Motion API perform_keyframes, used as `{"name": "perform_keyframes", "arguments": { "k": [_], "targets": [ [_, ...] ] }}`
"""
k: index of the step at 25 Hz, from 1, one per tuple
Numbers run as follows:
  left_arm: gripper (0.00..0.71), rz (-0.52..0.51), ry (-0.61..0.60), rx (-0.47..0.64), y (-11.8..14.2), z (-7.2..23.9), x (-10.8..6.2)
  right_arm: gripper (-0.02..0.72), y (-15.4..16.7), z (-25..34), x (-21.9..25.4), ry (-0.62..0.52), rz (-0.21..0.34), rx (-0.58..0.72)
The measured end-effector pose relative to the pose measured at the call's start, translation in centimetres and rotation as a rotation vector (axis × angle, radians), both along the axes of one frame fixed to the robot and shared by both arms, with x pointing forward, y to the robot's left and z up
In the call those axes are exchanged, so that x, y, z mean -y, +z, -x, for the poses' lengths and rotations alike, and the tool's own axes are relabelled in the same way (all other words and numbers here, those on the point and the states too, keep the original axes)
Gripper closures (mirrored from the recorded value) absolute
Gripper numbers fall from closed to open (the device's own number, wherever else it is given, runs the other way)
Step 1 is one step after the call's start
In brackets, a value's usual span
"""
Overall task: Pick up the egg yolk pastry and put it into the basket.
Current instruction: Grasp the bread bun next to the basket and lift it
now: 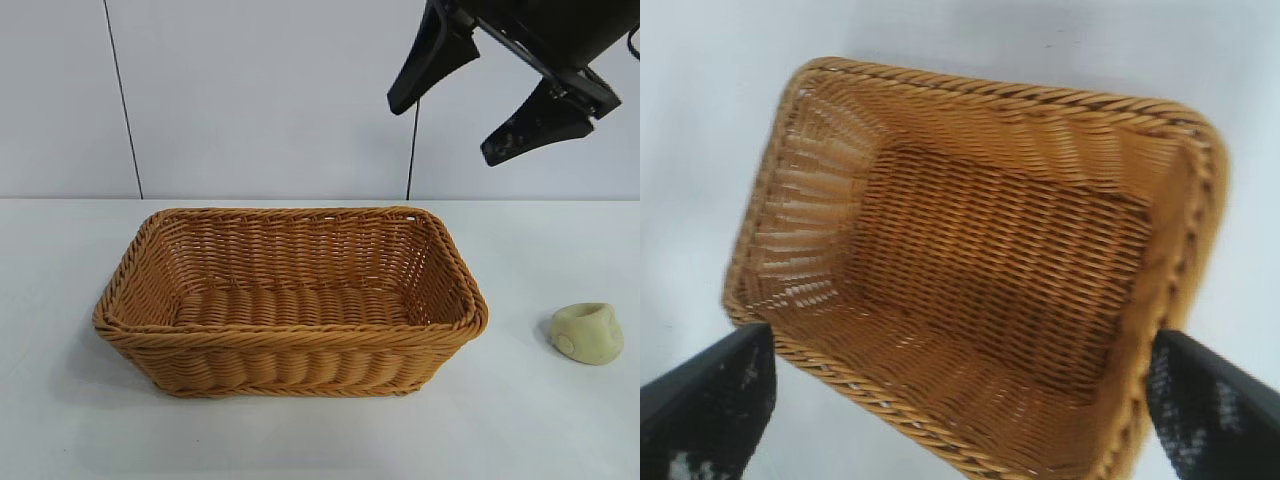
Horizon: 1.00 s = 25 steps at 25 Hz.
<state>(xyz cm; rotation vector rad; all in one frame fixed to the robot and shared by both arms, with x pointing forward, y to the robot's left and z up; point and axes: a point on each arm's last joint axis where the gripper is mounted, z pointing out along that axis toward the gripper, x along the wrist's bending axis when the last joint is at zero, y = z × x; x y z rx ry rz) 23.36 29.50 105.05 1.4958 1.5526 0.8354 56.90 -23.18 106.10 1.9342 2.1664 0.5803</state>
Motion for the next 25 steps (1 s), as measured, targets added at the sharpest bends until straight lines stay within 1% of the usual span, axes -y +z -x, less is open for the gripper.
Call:
{"name": "perform_keyframes", "arguments": {
  "k": [1,2,5,9,13,21,25],
  "targets": [
    [0.015,0.000,0.000,0.000,0.0,0.0,0.0,0.008,-0.2,-0.1,0.5,-0.013,0.023,-0.008],
    [0.015,0.000,0.000,0.000,0.0,0.0,0.0,0.008,-0.3,-0.2,1.0,-0.027,0.034,-0.016],
    [0.015,0.000,0.000,0.000,0.0,0.0,0.0,0.008,-1.1,-0.7,2.7,-0.087,0.034,-0.049],
    [0.015,0.000,0.000,0.000,0.0,0.0,0.0,0.008,-3.3,-1.8,4.2,-0.134,0.038,-0.111],
    [0.015,0.000,0.000,0.000,0.0,0.0,0.0,0.008,-6.6,-3.1,5.0,-0.159,0.044,-0.188],
    [0.015,0.000,0.000,0.000,0.0,0.0,0.0,0.008,-14.0,-4.5,4.9,-0.157,0.063,-0.370],
    [0.015,0.000,0.000,0.000,0.0,0.0,0.0,0.008,-16.2,-4.5,4.9,-0.155,0.069,-0.428]
  ]
}}
